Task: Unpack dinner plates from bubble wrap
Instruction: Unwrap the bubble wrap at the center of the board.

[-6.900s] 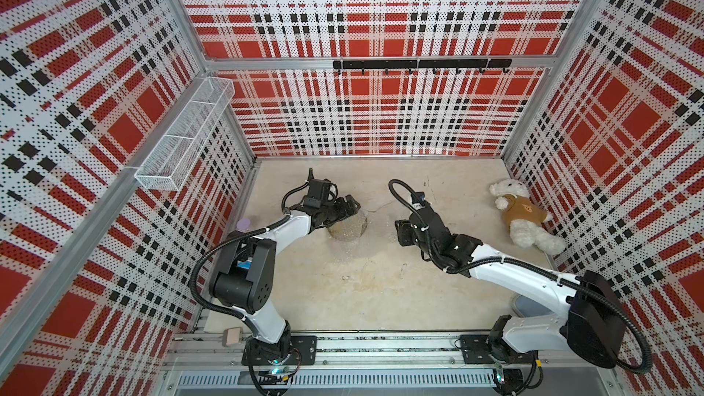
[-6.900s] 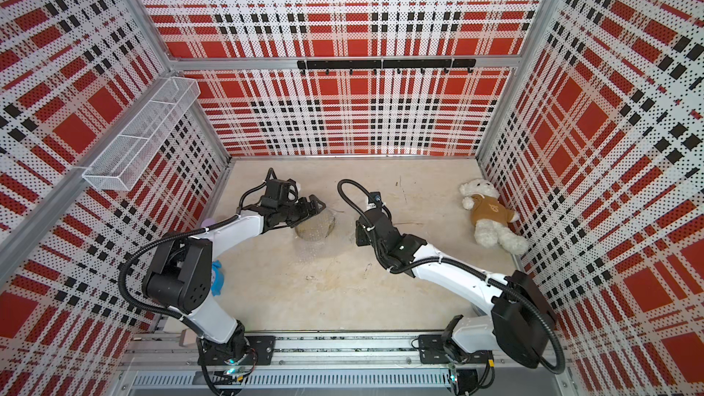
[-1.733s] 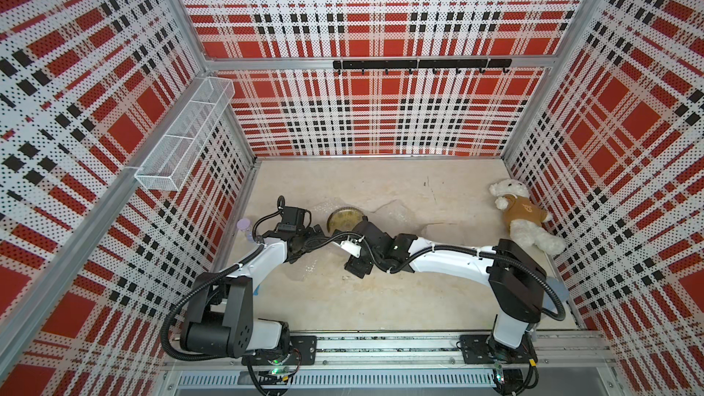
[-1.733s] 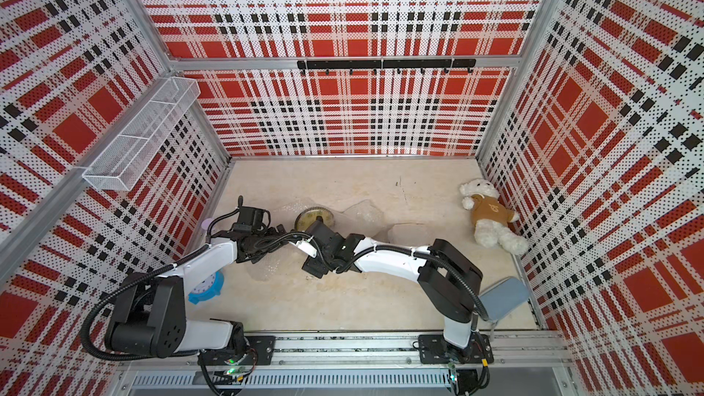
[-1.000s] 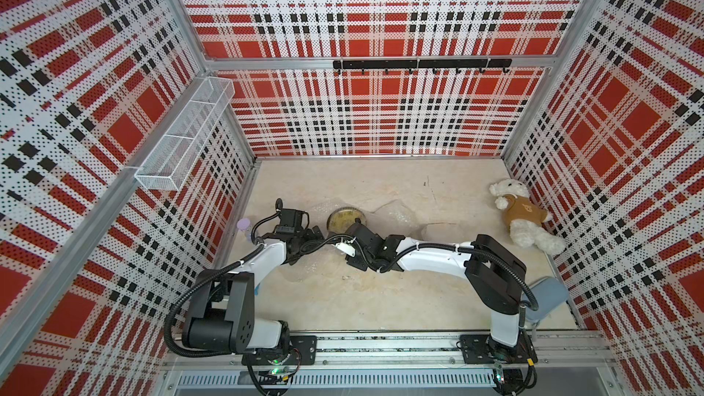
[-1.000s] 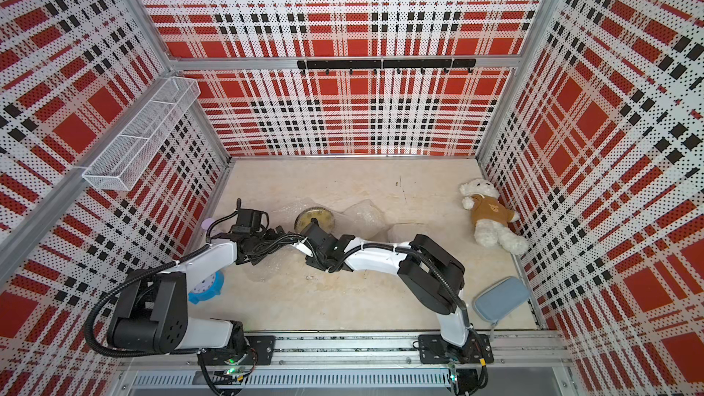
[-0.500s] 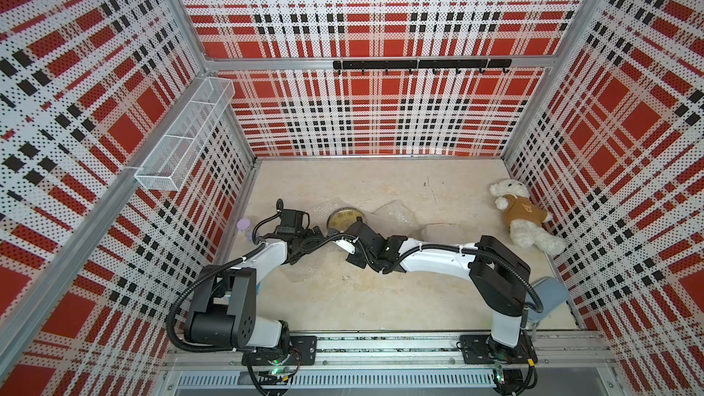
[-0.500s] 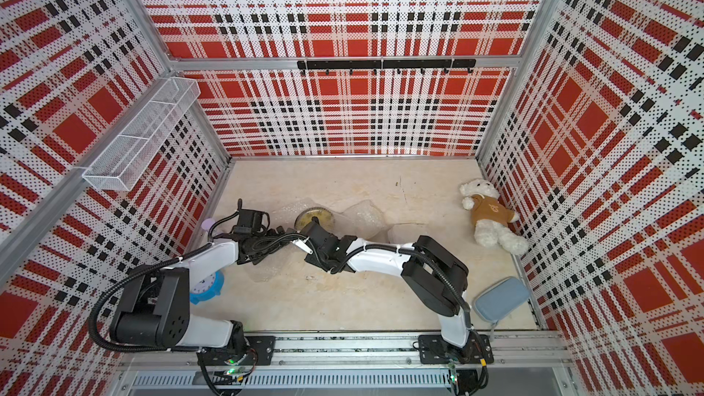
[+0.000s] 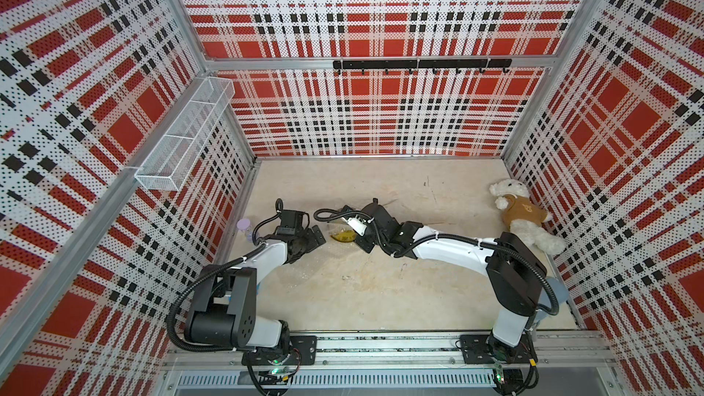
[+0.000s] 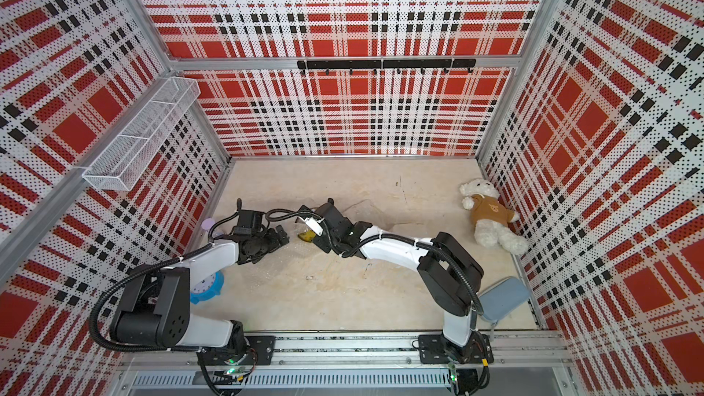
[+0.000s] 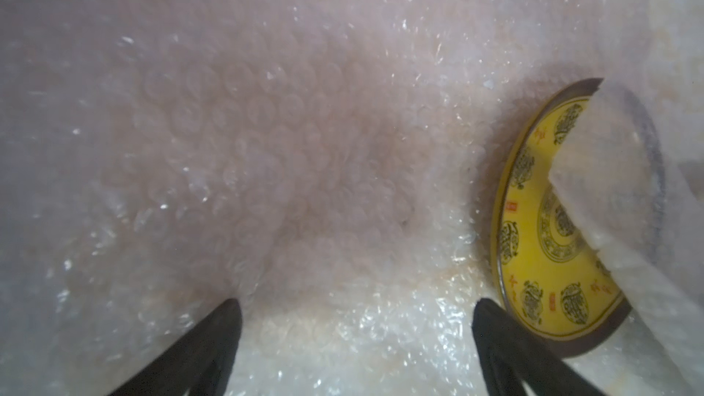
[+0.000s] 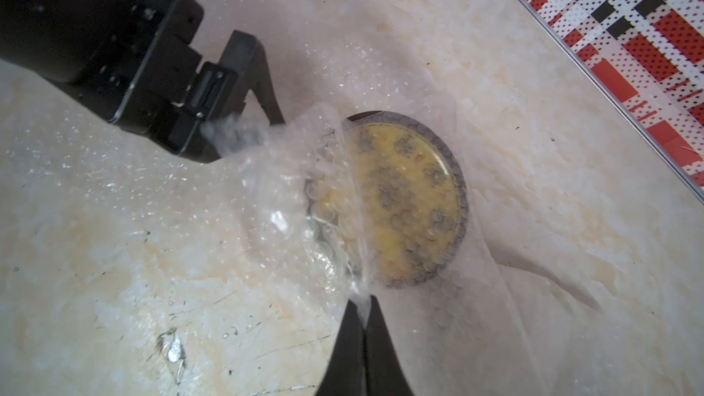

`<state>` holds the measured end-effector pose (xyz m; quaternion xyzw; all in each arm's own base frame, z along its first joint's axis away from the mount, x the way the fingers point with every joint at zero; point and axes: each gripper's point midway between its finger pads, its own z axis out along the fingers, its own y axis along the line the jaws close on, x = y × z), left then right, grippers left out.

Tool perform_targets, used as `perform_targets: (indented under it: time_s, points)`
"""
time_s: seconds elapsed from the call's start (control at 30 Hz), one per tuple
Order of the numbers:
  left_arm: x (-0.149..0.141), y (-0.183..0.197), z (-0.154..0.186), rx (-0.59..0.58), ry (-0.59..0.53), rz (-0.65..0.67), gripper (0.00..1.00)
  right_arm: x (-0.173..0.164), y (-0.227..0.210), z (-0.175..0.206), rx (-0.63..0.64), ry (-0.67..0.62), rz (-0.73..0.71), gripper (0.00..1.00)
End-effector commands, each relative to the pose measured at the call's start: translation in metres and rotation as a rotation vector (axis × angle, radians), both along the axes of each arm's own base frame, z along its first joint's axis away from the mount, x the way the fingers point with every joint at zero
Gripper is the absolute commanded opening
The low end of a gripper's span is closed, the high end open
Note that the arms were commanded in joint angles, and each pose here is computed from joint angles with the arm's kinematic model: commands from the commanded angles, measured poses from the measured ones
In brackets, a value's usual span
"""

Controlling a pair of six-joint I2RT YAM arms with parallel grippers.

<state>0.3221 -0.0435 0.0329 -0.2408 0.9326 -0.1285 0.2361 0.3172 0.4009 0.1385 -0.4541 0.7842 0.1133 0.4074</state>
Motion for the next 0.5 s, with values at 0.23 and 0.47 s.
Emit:
perform_targets:
  time_s: [0.23,0.47]
  points:
    - [-0.023,0.008,-0.015,0.027,0.086,0.016,0.97,0.032,-0.027,0.034,0.097,0.013,-0.1,0.0]
    - [-0.022,0.007,-0.004,0.024,0.065,0.014,0.97,0.083,-0.069,0.06,0.143,-0.008,-0.243,0.0]
